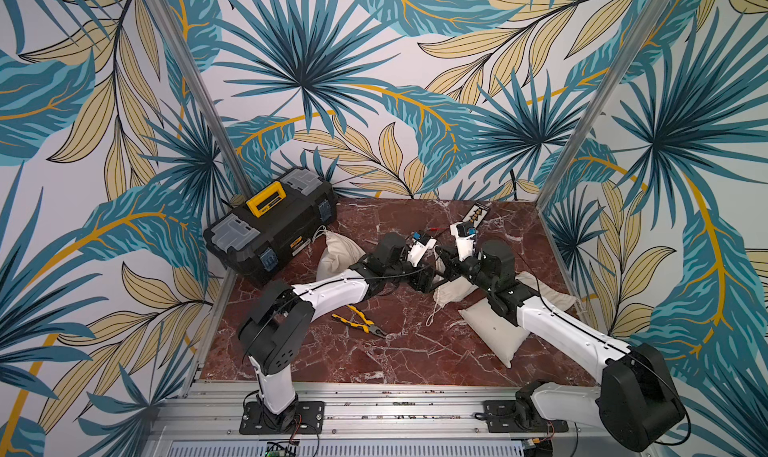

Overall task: Close the soil bag
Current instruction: Pick up the soil bag from the center of the board, then place the soil bag at the center of the board.

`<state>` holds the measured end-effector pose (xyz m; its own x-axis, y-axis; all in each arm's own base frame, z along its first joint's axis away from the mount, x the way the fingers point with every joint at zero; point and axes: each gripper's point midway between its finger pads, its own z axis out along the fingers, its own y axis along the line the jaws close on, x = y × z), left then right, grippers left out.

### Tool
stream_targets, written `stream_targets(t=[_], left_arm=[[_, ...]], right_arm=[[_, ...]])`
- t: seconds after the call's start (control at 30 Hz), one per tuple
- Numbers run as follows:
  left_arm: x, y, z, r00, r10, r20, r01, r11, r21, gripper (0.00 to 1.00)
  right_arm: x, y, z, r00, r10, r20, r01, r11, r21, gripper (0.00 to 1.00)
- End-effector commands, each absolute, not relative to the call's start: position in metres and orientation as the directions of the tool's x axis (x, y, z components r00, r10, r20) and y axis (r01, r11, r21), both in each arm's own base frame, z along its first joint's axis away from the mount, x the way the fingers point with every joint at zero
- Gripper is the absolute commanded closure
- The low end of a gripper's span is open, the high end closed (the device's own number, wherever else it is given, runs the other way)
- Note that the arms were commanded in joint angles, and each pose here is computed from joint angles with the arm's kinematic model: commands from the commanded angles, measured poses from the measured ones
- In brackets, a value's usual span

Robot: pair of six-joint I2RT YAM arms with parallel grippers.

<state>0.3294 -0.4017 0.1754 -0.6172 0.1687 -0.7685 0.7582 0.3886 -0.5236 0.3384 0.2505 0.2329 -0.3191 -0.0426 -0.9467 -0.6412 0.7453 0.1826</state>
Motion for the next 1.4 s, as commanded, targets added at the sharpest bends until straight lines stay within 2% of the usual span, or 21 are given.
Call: stream_targets(t=[0.0, 0.07, 0.1, 0.2, 0.27, 0.37, 0.47, 0.63, 0.87, 1.13, 1.37], left_arm=[[0.332, -0.416, 0.176, -0.642, 0.162, -0.749, 0.752, 0.324, -0.575, 0.27], [0.330, -0.421, 0.181, -0.654, 0.149, -0.742, 0.746, 0.292, -0.599, 0.45], [0.330, -0.419, 0.187, -0.650, 0.127, -0.750, 0.747, 0.292, -0.598, 0.58], [0.337, -0.404, 0.199, -0.629, 0.071, -0.774, 0.740, 0.361, -0.568, 0.83], [0.345, -0.391, 0.208, -0.639, 0.023, -0.769, 0.711, 0.398, -0.579, 1.00], [0.358, -0.370, 0.223, -0.666, -0.077, -0.742, 0.640, 0.451, -0.622, 1.00], [0.368, -0.346, 0.252, -0.639, -0.184, -0.747, 0.594, 0.499, -0.631, 1.00], [0.380, -0.307, 0.300, -0.502, -0.327, -0.801, 0.535, 0.610, -0.584, 1.00], [0.395, -0.278, 0.356, -0.328, -0.460, -0.825, 0.473, 0.676, -0.565, 1.00], [0.410, -0.267, 0.364, -0.168, -0.445, -0.880, 0.367, 0.800, -0.474, 1.00], [0.429, -0.276, 0.342, -0.154, -0.434, -0.888, 0.313, 0.831, -0.460, 1.00]], right_arm=[[0.329, 0.258, 0.263, -0.249, 0.022, -0.968, -0.689, 0.699, 0.193, 1.00], [0.330, 0.258, 0.269, -0.243, 0.026, -0.970, -0.691, 0.697, 0.192, 1.00], [0.331, 0.257, 0.270, -0.241, 0.019, -0.970, -0.687, 0.703, 0.184, 1.00], [0.332, 0.252, 0.276, -0.215, 0.016, -0.976, -0.672, 0.723, 0.160, 1.00], [0.332, 0.248, 0.283, -0.191, 0.022, -0.981, -0.661, 0.737, 0.145, 0.93], [0.330, 0.242, 0.296, -0.158, 0.030, -0.987, -0.648, 0.751, 0.126, 0.83], [0.325, 0.237, 0.312, -0.115, 0.036, -0.993, -0.648, 0.755, 0.103, 0.73], [0.314, 0.236, 0.324, -0.095, 0.049, -0.994, -0.667, 0.738, 0.100, 0.67], [0.298, 0.244, 0.328, -0.071, 0.055, -0.996, -0.701, 0.708, 0.089, 0.56], [0.288, 0.255, 0.318, -0.095, 0.039, -0.995, -0.738, 0.668, 0.097, 0.47], [0.281, 0.282, 0.277, -0.226, 0.045, -0.973, -0.780, 0.591, 0.208, 0.39]])
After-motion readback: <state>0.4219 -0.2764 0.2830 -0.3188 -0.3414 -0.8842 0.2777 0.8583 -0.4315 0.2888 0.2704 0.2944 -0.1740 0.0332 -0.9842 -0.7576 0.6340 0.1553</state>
